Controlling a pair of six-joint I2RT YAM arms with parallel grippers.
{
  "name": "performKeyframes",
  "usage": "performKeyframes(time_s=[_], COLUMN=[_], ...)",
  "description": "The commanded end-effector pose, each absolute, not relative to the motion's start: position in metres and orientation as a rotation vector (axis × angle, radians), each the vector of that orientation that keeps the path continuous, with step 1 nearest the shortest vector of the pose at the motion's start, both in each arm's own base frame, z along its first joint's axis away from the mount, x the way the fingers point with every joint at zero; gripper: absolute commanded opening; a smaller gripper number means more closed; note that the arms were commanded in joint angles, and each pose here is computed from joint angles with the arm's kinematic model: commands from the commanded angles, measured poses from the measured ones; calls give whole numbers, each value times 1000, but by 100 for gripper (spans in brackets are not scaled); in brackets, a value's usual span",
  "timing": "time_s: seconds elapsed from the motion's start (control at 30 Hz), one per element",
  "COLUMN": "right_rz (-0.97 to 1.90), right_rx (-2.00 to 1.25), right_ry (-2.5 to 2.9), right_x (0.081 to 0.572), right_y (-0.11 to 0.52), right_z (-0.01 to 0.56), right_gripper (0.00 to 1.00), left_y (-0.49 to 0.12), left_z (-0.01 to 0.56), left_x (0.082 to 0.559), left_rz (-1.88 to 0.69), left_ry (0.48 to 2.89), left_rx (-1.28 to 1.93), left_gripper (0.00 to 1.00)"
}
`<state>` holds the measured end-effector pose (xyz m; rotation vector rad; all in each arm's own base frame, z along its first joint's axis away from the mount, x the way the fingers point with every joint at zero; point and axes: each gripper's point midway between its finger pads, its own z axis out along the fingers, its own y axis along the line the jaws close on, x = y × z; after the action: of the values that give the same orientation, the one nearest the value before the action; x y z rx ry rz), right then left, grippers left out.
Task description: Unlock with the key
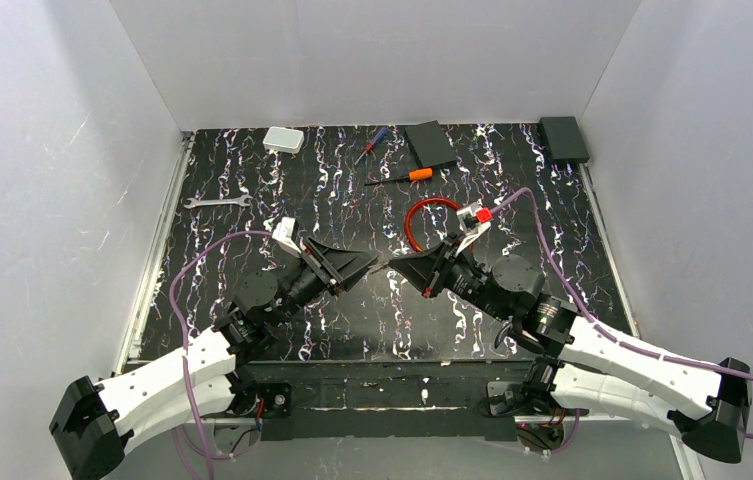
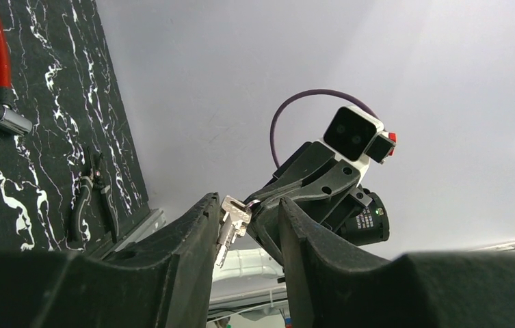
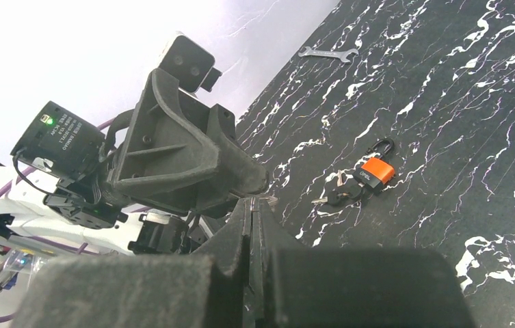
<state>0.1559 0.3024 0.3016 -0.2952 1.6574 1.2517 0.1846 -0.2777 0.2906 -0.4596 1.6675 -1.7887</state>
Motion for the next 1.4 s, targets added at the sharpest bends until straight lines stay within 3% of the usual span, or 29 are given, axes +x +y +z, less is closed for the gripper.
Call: performKeyframes(time_s=[0.0, 0.2, 0.6, 0.7, 0.8, 1.07, 1.23, 1.37], right_rz=[1279, 1274, 1246, 1240, 1237, 1237, 1186, 1123], right_rx=[-277, -277, -293, -295, -298, -331, -424, -512], right_ry=[1565, 1571, 1600, 1604, 1606, 1602, 1607, 1587], right_x=[157, 157, 161, 162, 162, 159, 154, 150], right_y=[301, 302, 307, 307, 307, 309, 305, 297], right_z=[329, 325, 315, 314, 314, 317, 317, 320], right_gripper=[1, 1, 1, 1, 1, 3, 61, 77], left_y=[-276, -278, -283, -283, -283, -281, -278, -278], left_z=[293, 294, 296, 295, 294, 286, 288, 289], left_x=[182, 183, 178, 178, 179, 180, 180, 177], left_rz=[-1803, -1799, -1817, -1813, -1808, -1788, -1774, -1767], left_ry=[1646, 1649, 1668, 1669, 1671, 1680, 1661, 1660], left_rx=[-450, -445, -400, -397, -398, -412, -392, -365], left_gripper=[36, 34, 19, 13, 0, 0, 0, 0])
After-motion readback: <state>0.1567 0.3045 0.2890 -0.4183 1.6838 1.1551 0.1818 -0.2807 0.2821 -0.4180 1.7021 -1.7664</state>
